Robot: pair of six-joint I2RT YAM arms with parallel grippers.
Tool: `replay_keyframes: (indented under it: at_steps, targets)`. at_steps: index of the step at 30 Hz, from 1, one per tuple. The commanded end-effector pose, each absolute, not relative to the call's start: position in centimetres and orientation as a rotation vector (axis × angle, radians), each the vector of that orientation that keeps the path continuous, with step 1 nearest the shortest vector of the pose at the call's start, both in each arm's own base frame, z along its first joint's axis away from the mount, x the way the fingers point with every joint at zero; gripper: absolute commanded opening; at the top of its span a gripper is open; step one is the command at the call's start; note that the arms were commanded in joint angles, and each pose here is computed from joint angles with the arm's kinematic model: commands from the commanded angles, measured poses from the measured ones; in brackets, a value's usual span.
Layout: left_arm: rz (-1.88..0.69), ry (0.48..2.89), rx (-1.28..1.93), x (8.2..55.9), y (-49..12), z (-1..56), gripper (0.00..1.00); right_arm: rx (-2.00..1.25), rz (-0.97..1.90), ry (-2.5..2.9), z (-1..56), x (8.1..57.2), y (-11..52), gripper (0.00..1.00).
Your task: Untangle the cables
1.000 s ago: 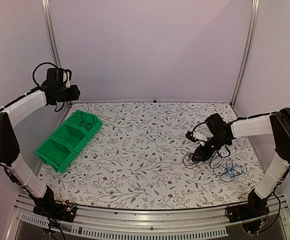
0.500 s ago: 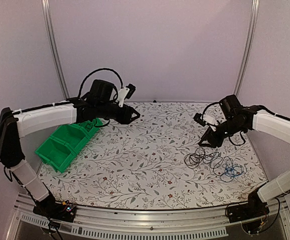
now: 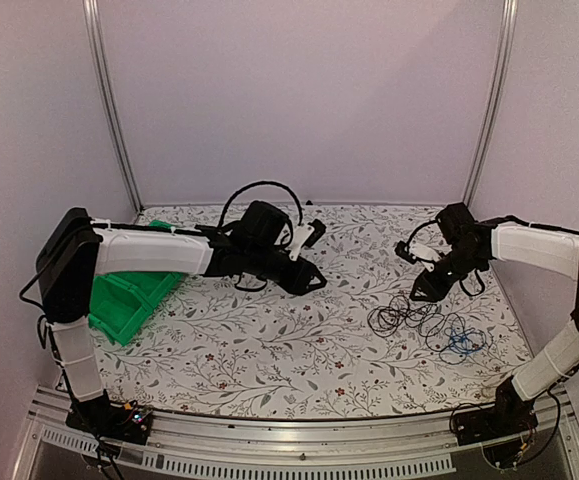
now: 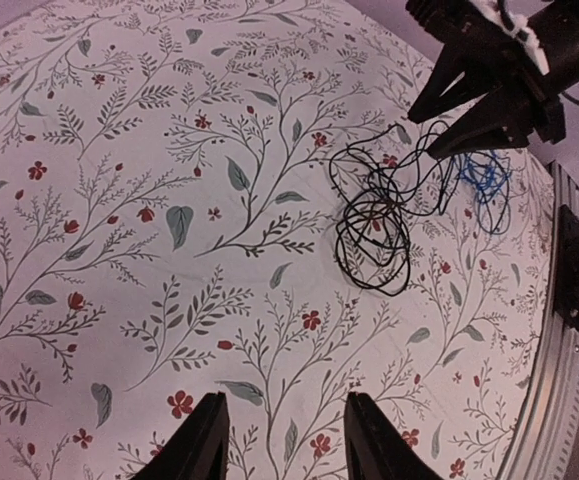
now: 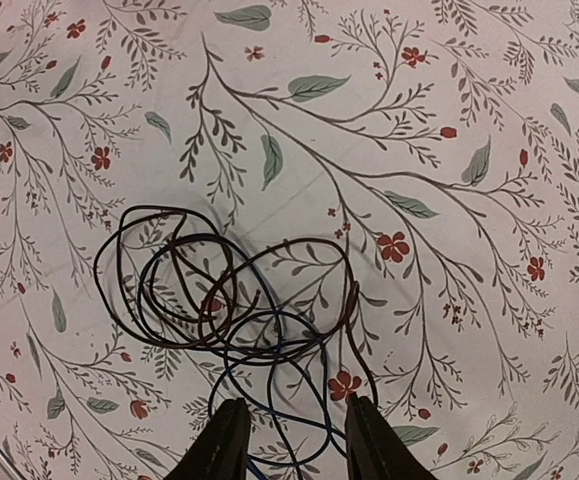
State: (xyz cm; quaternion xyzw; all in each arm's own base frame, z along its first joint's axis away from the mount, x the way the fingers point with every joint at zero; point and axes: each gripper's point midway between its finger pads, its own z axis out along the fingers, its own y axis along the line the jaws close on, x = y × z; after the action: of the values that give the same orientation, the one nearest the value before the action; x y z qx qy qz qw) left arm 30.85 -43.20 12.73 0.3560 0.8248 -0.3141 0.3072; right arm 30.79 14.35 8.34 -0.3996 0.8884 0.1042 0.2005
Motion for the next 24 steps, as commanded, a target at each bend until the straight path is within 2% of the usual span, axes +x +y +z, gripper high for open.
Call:
replay_keyframes:
  at_steps: [1,13,17,21,24]
  targets:
    - [-0.928,2.095,0.924,30.7,-45.5,15.4,0.39,-1.066,0.22,2.561,5.8,31.3,12.6,0.37]
    - [-0.996,2.053,0.871,30.8,-46.6,17.0,0.38,-1.007,0.236,2.6,4.5,32.4,12.3,0.35]
    - [-0.997,2.054,0.88,30.4,-46.5,17.2,0.38,-1.024,0.254,2.568,6.5,32.8,12.7,0.34]
    - [-0.992,2.06,0.882,30.3,-46.1,17.1,0.38,-1.074,0.204,2.475,9.1,33.3,12.6,0.37]
    - [-1.005,2.076,0.873,30.2,-46.2,16.9,0.39,-1.117,0.149,2.477,8.3,33.4,12.1,0.4]
